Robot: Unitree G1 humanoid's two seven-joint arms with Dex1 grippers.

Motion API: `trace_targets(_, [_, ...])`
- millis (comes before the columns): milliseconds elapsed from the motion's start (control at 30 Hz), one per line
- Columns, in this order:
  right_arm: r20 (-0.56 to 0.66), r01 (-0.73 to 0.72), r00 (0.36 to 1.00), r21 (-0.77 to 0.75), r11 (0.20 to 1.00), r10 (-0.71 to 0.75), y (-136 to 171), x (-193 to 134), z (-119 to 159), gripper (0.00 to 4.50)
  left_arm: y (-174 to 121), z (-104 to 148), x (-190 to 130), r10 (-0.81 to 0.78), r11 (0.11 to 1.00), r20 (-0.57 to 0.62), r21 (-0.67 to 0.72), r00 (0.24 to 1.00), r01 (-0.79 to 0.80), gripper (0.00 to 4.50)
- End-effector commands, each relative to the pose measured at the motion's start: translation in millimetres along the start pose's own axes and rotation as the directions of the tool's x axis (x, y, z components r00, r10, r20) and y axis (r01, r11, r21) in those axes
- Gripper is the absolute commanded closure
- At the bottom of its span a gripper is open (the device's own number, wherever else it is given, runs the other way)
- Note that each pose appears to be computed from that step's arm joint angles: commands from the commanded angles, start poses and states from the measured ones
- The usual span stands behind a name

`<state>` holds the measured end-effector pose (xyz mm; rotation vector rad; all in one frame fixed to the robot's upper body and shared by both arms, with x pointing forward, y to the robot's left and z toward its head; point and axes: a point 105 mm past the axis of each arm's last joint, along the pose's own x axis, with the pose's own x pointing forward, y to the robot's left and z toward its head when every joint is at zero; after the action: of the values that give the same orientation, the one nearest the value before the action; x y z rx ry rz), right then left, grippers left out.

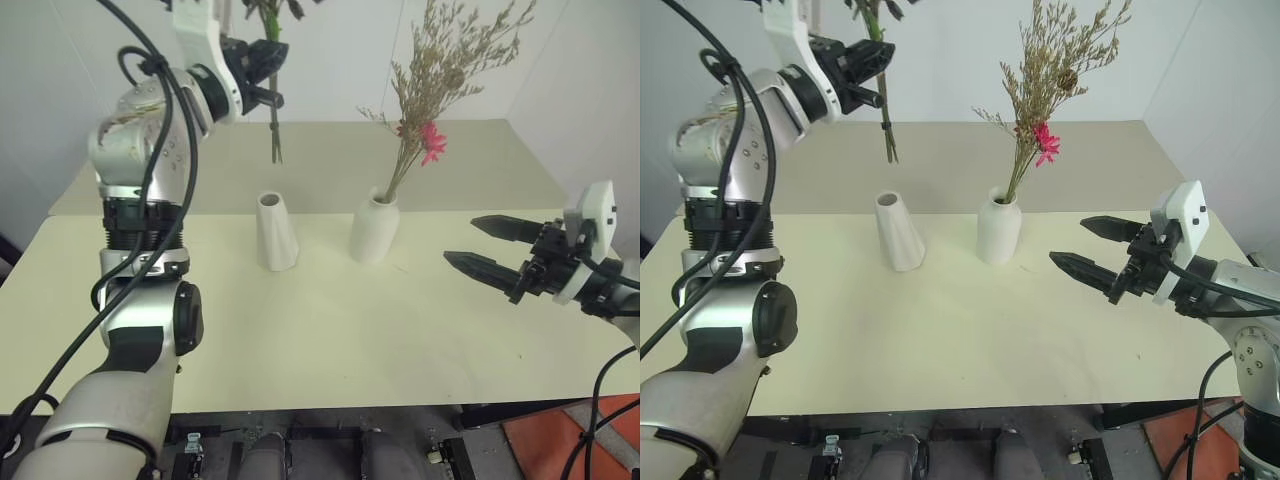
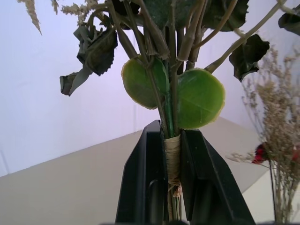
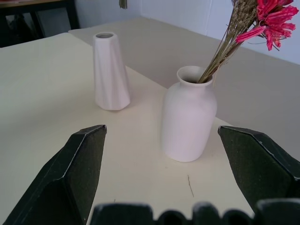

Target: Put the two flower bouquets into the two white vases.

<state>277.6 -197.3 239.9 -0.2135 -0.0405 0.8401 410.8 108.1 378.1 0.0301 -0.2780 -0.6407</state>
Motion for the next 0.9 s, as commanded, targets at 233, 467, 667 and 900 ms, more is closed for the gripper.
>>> trace_targets(233, [0.043, 0.027, 0.999, -0.067, 0.997, -0.024, -1, -5, 20, 0.00, -13, 3, 4, -0.096, 0.995, 0.040, 0.046, 0.995, 0.094, 4.38])
trace_targets(467, [0.031, 0.025, 0.999, -0.070, 0.997, -0.023, -2, -6, 24, 0.00, -19, -20, -5, -0.194, 0.981, 0.019, -0.013, 0.981, 0.194, 4.38])
trace_targets(667, [0.035, 0.030, 0.999, -0.063, 0.998, -0.028, -2, -6, 24, 0.00, -5, -23, -26, -0.281, 0.959, 0.078, -0.021, 0.956, 0.284, 4.38])
trace_targets(900, [0.053, 0.043, 0.998, -0.050, 0.998, -0.040, 1, -6, 22, 0.00, 3, -25, -31, -0.355, 0.934, 0.108, 0.001, 0.929, 0.357, 4.38])
